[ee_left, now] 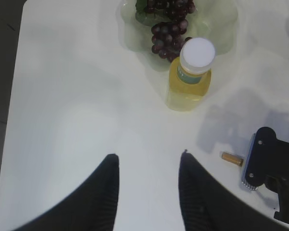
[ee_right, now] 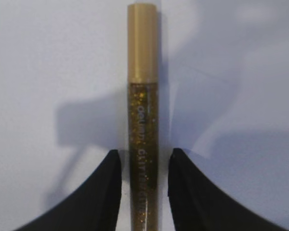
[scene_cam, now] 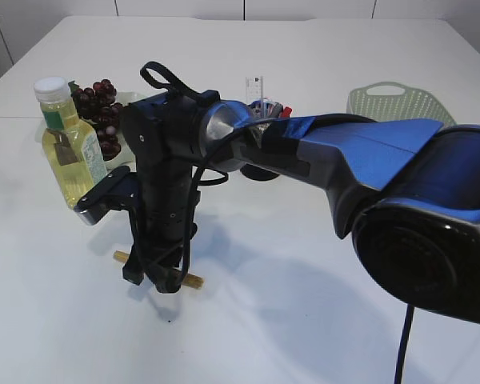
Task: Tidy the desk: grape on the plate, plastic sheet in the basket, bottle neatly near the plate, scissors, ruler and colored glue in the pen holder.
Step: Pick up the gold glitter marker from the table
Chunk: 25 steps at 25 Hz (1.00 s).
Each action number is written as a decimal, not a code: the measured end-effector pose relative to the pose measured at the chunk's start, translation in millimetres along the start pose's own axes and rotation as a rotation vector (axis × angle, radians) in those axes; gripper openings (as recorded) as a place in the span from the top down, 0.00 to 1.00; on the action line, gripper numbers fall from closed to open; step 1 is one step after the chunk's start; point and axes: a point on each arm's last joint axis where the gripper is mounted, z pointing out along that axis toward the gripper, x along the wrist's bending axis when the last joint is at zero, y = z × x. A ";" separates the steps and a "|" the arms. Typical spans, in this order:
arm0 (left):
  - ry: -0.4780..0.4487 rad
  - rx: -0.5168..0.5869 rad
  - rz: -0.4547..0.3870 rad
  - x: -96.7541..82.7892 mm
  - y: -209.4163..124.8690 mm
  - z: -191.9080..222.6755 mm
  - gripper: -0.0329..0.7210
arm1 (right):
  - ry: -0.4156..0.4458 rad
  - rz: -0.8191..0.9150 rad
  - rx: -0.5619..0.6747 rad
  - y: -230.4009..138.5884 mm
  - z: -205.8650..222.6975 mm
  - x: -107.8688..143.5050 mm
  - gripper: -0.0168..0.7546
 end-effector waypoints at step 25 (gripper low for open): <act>0.000 0.001 0.000 0.0 -0.1 0.0 0.63 | 0.002 0.000 0.003 -0.1 2.4 -0.2 0.71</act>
